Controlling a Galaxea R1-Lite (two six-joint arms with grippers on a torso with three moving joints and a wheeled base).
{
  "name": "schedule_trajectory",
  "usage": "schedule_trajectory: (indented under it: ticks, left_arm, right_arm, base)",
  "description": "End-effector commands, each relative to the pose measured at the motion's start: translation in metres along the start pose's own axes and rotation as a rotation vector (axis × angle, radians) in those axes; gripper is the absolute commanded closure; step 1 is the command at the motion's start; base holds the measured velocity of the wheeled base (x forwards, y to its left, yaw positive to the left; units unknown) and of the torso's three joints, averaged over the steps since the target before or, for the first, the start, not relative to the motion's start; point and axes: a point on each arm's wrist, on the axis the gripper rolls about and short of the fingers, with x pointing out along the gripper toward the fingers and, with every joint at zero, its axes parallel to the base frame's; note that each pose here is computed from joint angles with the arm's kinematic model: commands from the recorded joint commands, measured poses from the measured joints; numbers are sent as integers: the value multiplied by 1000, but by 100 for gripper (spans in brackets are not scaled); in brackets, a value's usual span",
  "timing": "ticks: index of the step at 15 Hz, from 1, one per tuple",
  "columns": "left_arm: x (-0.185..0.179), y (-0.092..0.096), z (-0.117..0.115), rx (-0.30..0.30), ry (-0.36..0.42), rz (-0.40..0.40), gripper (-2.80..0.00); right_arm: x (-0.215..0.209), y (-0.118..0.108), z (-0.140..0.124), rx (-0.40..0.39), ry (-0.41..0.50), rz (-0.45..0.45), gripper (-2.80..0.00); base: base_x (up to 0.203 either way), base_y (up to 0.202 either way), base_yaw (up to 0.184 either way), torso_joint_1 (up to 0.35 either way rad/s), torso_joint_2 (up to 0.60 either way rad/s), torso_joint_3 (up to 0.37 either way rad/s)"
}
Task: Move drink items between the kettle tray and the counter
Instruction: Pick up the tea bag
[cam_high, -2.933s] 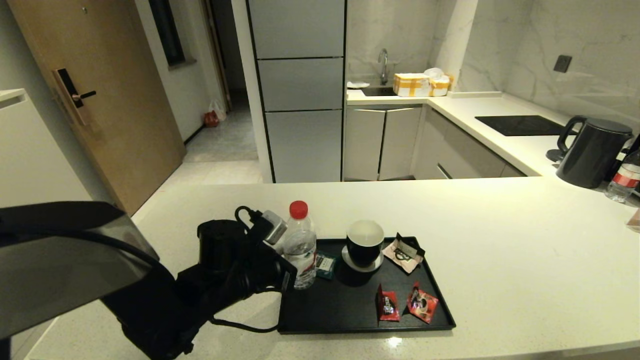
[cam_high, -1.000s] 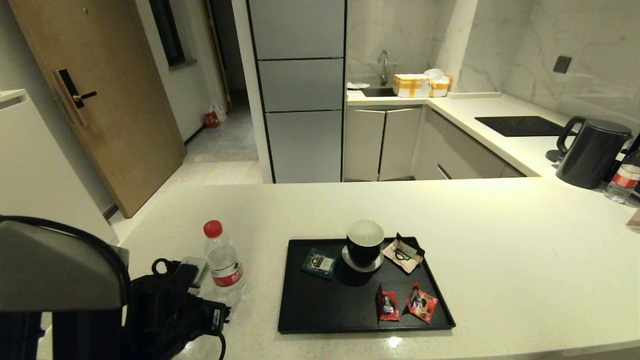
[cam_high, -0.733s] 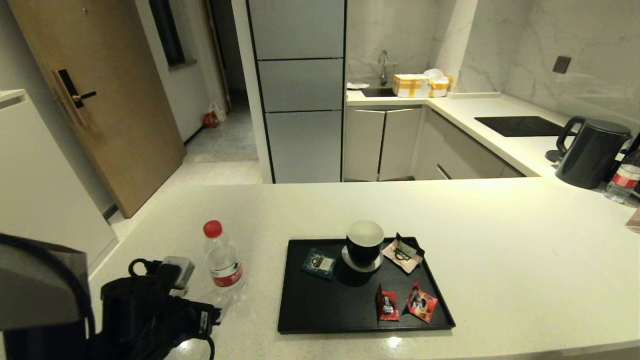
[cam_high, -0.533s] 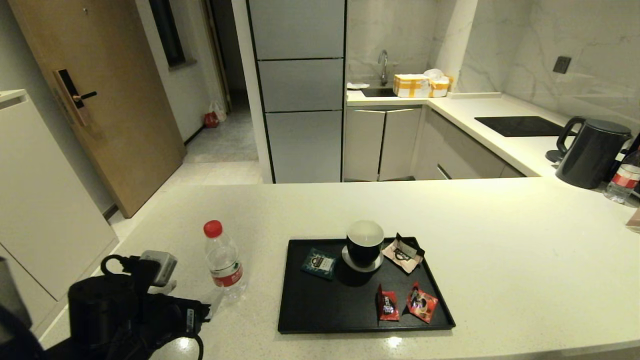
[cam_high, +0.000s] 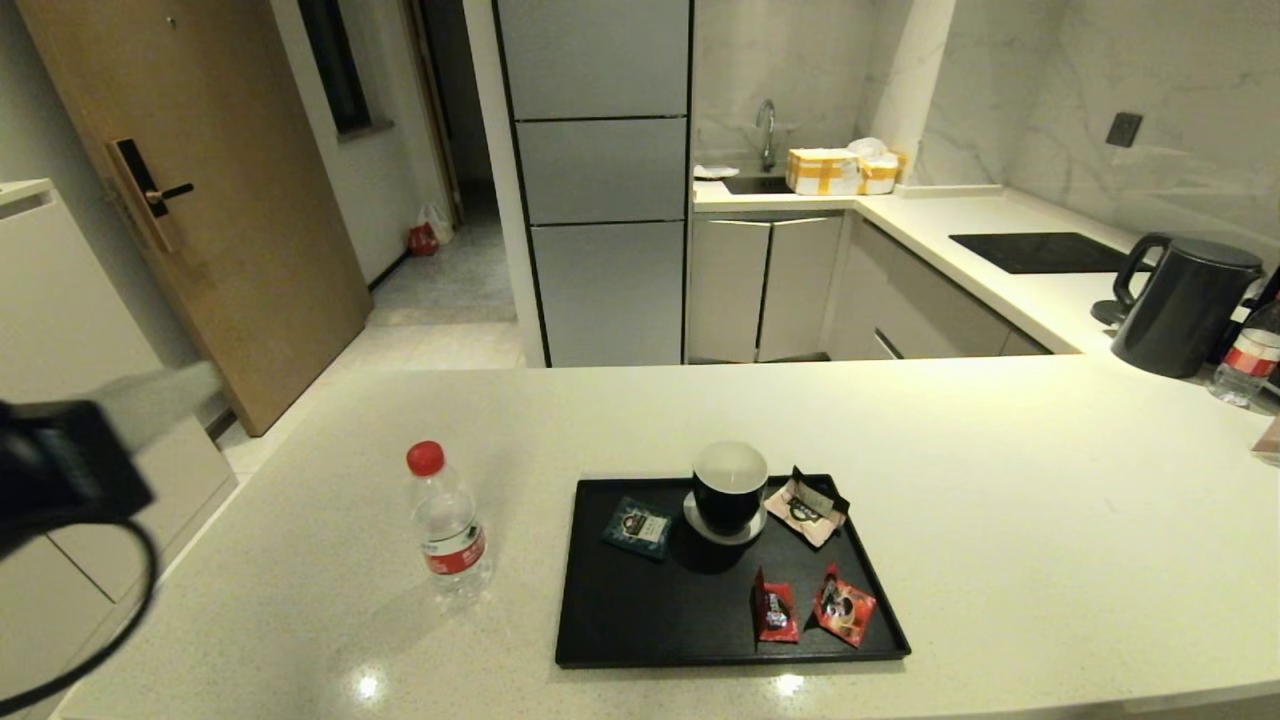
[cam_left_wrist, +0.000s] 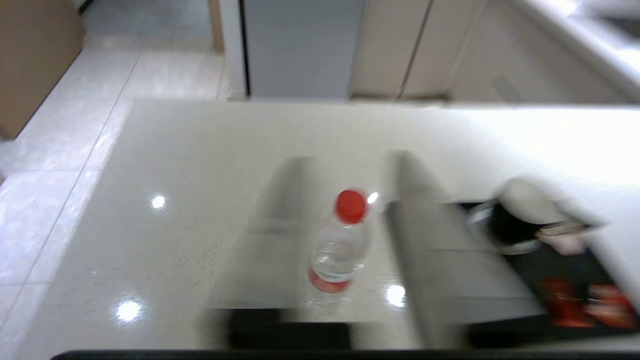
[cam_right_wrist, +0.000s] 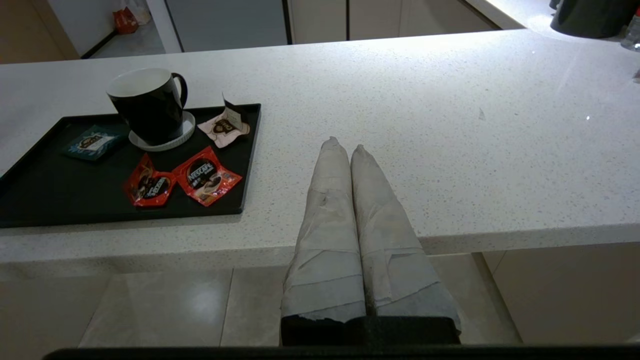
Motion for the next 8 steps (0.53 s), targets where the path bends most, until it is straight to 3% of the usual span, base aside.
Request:
schedule_trajectory:
  ticks: [1,4,8]
  left_arm:
    - [-116,12,-5,-16,106,31,0]
    - [-193,13,-41,-45,161,84,0]
    - [-247,8,-105,-45,148,93,0]
  right_arm:
    - [0,0,0,0,1,1,0]
    - [0,0,0,0,1,1,0]
    - [0,0,0,0,1,3,0]
  base:
    - [0,0,0,0,0,0]
    - [0,0,0,0,0,0]
    - [0,0,0,0,0,0]
